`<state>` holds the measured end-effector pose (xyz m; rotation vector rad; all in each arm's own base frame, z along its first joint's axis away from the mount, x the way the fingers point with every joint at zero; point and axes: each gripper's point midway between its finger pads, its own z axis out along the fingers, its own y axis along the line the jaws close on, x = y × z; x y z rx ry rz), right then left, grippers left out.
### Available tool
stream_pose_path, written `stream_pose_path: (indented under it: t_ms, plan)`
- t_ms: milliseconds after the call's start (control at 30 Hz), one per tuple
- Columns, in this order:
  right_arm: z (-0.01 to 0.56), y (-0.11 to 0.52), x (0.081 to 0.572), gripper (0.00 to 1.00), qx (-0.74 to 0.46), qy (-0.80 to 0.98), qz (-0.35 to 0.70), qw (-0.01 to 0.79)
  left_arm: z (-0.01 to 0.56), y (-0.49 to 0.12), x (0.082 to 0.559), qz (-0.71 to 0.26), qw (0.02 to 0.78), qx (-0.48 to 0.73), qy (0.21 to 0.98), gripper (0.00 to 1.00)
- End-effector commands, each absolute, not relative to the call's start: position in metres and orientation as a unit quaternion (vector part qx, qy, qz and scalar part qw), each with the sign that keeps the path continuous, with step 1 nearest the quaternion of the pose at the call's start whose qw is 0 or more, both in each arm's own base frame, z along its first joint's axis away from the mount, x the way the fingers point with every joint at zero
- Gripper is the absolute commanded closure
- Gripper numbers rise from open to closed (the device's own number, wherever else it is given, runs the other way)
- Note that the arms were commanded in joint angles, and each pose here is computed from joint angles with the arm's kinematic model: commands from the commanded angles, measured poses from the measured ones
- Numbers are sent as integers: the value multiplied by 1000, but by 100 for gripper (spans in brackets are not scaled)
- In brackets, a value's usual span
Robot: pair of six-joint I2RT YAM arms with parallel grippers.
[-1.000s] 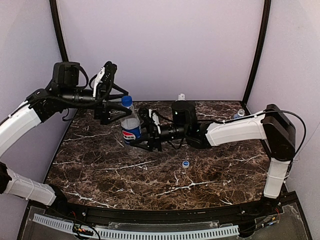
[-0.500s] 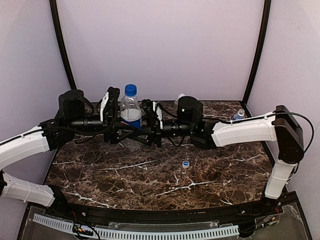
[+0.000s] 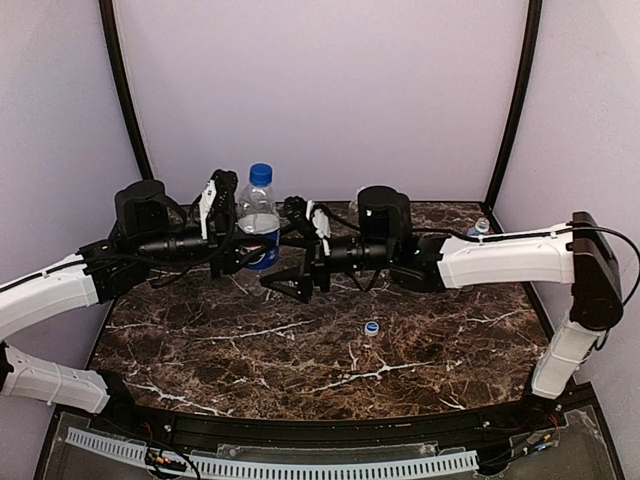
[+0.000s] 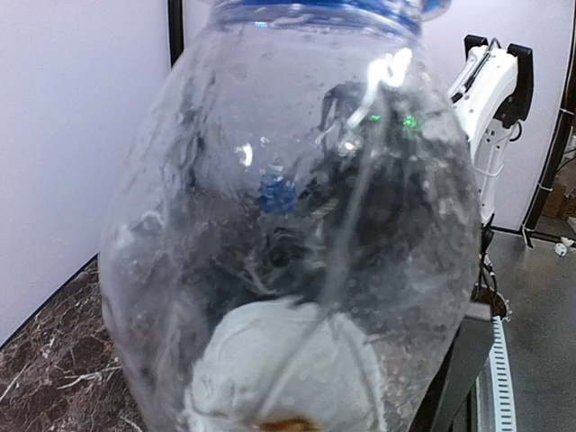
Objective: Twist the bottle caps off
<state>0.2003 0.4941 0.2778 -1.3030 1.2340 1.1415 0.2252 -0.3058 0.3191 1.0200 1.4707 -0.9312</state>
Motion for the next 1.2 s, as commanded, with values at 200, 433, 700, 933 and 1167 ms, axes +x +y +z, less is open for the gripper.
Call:
stream_pose_path:
  t_ms: [200, 433, 700, 933, 1167]
  plan:
    - [344, 429, 218, 1, -451, 635, 391, 491, 266, -256, 285, -79, 589, 445, 670, 64]
    - [372, 442, 254, 29, -334, 710, 379, 491, 259, -257, 290, 0, 593, 468, 655, 68]
    - [366, 461, 258, 36, -347, 724, 373, 465, 260, -263, 288, -1, 593, 476, 649, 68]
    - [349, 467, 251, 46, -361, 730, 382, 438, 261, -266, 288, -7, 596, 477, 646, 68]
    - [345, 468, 246, 48, -372, 726, 388, 430, 260, -266, 289, -3, 596, 478, 646, 68]
